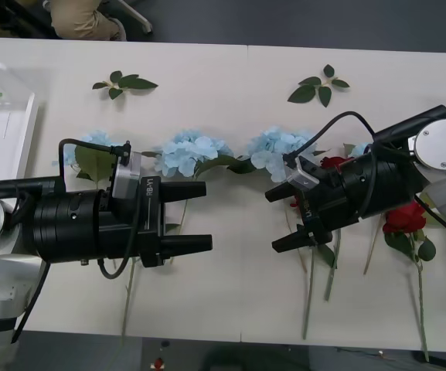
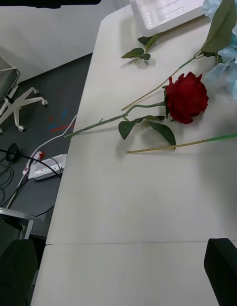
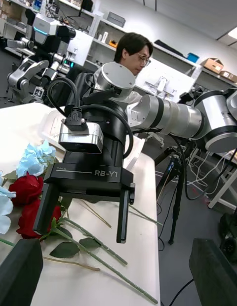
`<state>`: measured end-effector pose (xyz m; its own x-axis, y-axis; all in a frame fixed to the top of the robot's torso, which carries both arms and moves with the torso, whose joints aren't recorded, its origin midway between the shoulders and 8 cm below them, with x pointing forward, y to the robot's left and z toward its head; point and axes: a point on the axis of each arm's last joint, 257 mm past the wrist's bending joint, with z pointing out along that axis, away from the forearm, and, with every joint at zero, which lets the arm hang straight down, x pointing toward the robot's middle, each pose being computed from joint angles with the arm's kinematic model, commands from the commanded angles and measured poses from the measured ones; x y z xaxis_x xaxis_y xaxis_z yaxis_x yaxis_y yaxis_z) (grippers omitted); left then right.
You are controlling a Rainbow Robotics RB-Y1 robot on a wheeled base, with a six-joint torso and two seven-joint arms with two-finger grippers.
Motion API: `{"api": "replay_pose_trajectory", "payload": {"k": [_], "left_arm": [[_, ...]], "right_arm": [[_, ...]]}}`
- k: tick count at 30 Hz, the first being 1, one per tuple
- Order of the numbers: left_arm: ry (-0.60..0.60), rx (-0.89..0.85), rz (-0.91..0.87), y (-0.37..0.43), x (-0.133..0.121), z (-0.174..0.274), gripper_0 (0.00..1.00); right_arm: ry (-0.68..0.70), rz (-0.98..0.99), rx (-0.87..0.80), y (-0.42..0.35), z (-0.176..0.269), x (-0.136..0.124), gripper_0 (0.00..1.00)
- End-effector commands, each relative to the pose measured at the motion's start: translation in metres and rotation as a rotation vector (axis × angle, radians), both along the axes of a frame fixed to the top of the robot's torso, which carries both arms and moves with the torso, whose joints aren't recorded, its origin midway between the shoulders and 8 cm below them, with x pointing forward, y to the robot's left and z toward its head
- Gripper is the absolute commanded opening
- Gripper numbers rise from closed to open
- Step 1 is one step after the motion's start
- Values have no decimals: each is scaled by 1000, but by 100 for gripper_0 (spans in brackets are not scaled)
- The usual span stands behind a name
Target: Put the red flowers into the right box and the blue flowers into the left box
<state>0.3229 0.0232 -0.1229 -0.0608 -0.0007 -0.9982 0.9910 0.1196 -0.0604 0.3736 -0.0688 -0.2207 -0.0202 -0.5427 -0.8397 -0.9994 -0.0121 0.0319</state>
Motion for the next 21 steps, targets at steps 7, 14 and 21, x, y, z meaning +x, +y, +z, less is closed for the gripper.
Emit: {"api": "replay_pose_trajectory", "payload": {"k": [7, 14, 21], "left_arm": [[-61, 1, -21, -2, -2, 17, 100], [-61, 1, -21, -2, -2, 17, 100], [-61, 1, -21, -2, -2, 17, 100]], "right_arm": [[-30, 7, 11, 5, 15, 3, 100], [-30, 7, 11, 5, 15, 3, 100], [-30, 7, 11, 5, 15, 3, 100]]}}
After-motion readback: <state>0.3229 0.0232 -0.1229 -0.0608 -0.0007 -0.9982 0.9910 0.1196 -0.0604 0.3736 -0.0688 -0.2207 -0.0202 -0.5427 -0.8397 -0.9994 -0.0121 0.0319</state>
